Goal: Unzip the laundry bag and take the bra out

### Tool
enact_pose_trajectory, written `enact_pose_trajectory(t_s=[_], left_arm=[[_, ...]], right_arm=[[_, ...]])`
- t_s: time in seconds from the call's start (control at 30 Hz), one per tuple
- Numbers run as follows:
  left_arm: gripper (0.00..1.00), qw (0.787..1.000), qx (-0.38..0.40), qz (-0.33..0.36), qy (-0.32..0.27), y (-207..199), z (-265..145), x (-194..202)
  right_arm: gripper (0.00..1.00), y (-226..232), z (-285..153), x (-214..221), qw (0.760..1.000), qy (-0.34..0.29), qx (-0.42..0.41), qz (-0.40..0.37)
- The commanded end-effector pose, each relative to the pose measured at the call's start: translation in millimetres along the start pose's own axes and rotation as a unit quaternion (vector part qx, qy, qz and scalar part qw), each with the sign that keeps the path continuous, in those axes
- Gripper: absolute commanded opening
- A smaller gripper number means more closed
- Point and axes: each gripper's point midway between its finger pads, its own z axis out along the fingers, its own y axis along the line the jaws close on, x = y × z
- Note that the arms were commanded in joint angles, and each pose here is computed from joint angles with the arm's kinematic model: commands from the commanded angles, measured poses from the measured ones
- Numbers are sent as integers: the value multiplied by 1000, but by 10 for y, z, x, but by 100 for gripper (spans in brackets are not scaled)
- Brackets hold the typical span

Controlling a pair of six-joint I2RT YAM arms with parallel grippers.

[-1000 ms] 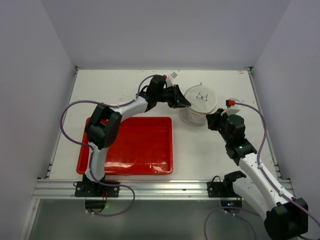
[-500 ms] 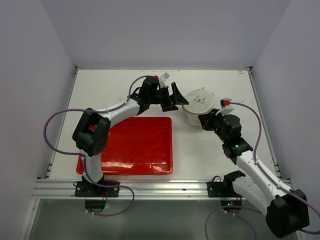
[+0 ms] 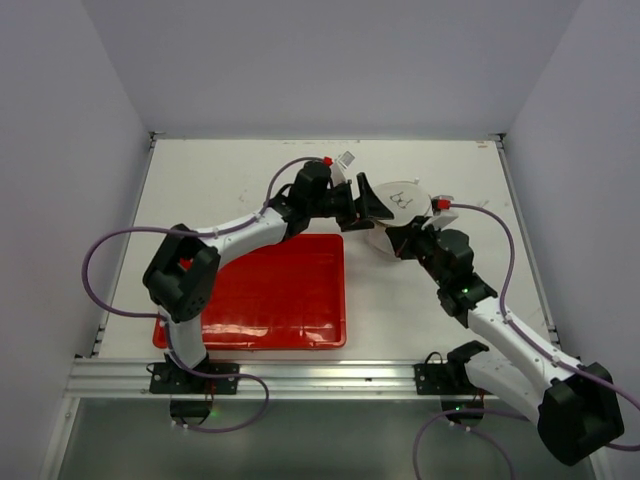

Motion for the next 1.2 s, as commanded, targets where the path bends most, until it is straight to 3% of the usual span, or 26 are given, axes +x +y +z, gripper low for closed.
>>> enact_pose_trajectory(t_s=[0.0,0.23,0.37,0.5,0.63,0.77,0.93,1.0,1.17], left_arm=[[86,1000,14,5,-13,-49,-12,-67],[85,1000,-2,4,-22,-5,-34,-86],[80,1000,-5,-10,-20,81,36,-76],[63,1000,2,-18,-23,94,85,-94],[39,999,2,-18,-28,116,133,-141],[28,999,-8,-21,-27,220,200,-159],[5,999,-6,-23,-30,274,192,-194],[0,999,-5,-23,-32,284,162,-220],[0,999,-6,-20,-43,308,29,-359]], right_arm=[[0,94,-8,-282,999,-48,-6,-5],[0,97,-10,-281,999,-49,-8,-4],[0,131,-6,-272,999,-49,-16,2],[0,178,-12,-249,999,-46,-27,-1],[0,173,-28,-223,999,-44,-26,-7],[0,117,-62,-215,999,-48,-16,-13],[0,86,-100,-260,999,-48,-2,-24],[0,65,-115,-261,999,-47,4,-27],[0,-28,-182,-271,998,-48,28,-37]])
